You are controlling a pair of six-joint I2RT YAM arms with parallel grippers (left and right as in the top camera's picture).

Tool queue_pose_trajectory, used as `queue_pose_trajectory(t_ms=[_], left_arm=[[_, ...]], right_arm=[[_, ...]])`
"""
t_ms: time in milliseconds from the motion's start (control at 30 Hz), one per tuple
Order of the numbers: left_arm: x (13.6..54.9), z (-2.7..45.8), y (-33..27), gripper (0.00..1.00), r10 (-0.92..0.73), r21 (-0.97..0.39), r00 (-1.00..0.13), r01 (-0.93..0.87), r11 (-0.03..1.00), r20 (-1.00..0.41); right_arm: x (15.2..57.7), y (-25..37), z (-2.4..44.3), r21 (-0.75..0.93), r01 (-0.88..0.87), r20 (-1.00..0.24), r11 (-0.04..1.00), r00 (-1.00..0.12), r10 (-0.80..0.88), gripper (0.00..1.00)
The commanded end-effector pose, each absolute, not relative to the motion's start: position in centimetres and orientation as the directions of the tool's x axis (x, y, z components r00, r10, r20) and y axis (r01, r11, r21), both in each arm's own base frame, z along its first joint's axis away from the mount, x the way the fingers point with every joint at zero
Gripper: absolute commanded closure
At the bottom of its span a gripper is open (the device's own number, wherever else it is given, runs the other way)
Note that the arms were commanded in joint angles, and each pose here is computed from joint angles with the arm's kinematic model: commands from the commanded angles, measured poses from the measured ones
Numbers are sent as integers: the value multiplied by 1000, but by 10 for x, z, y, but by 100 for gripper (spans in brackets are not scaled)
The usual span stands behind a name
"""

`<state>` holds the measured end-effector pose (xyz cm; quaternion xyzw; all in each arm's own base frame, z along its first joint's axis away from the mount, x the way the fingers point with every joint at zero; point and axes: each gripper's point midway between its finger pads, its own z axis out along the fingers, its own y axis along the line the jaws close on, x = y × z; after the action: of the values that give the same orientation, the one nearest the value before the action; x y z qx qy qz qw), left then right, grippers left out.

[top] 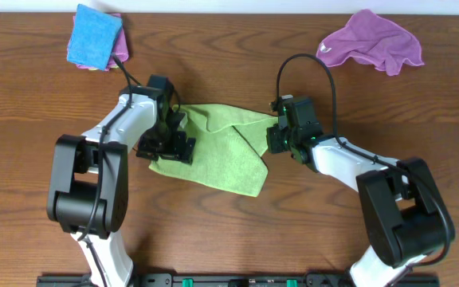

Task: Fold the cloth

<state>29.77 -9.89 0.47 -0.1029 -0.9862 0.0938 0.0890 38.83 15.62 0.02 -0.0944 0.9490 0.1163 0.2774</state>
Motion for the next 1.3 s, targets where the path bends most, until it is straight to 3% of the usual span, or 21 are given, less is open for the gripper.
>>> queue_pose_trajectory(t_ms=[0, 467, 833, 1100, 1267], left_arm=[[276, -5, -107, 5, 219, -192, -944, 174, 966, 247], [256, -4, -115, 5, 309, -101, -902, 292, 951, 301], [265, -6, -103, 5, 311, -19, -908, 319, 948, 280], [276, -9, -107, 5, 316, -20, -921, 320, 947, 230], [283, -11, -110, 5, 318, -22, -927, 320, 947, 201]], right_arm=[[403, 146, 4, 155, -202, -577, 967, -813, -77, 99], [448, 115, 9, 162, -121, -630, 979, -776, 8, 99], [453, 138, 33, 251, -186, -581, 950, -814, -6, 99], [450, 141, 62, 198, -226, -497, 954, -862, -101, 99], [440, 150, 57, 159, -298, -472, 941, -860, -192, 99]])
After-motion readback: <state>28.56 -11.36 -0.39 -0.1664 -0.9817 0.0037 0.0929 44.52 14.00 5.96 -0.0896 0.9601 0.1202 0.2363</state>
